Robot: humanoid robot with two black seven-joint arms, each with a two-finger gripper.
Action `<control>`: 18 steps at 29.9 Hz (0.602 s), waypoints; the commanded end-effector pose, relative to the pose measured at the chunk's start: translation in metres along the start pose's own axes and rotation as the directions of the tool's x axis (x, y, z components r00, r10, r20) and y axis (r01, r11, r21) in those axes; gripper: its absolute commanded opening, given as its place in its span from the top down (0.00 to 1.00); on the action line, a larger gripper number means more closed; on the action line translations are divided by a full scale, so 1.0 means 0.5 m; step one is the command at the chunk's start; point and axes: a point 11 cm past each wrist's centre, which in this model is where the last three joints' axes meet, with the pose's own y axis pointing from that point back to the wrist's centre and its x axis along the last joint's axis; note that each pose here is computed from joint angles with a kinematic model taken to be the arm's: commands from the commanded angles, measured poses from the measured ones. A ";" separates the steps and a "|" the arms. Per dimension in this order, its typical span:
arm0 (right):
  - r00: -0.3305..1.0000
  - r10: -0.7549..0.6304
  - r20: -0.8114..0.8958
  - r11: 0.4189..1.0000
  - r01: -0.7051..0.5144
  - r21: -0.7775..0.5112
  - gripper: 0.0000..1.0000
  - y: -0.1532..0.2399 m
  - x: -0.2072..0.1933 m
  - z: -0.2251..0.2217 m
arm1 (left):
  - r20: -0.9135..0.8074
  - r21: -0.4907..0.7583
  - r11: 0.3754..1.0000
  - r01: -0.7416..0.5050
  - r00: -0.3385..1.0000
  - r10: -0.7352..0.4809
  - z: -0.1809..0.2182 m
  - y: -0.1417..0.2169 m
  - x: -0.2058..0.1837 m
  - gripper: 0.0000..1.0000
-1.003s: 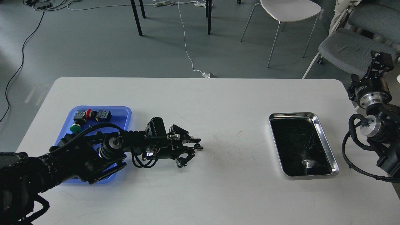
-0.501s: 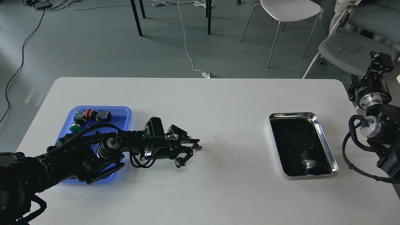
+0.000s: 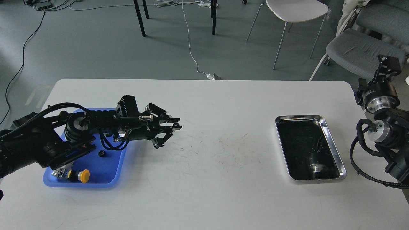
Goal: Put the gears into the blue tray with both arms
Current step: 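Carry the black part with the left gripper into the blue tray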
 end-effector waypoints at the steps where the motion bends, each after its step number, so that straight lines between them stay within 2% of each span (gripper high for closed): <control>1: 1.000 -0.001 0.000 1.000 0.001 0.000 0.03 0.000 -0.001 -0.001 | -0.003 0.062 0.997 0.038 0.999 -0.038 -0.037 0.059 -0.030 0.85; 10: 1.000 0.000 -0.008 1.000 0.000 0.002 0.03 0.000 0.005 -0.002 | -0.071 0.215 0.972 0.099 0.994 -0.086 -0.101 0.196 -0.106 0.85; 13: 1.000 0.001 -0.010 1.000 -0.001 0.002 0.03 0.000 0.006 -0.002 | -0.096 0.222 0.968 0.117 0.991 -0.098 -0.085 0.219 -0.142 0.85; 18: 1.000 -0.001 -0.015 1.000 0.001 0.000 0.03 0.001 0.006 -0.001 | -0.139 0.203 0.969 0.141 0.984 -0.114 -0.049 0.220 -0.184 0.85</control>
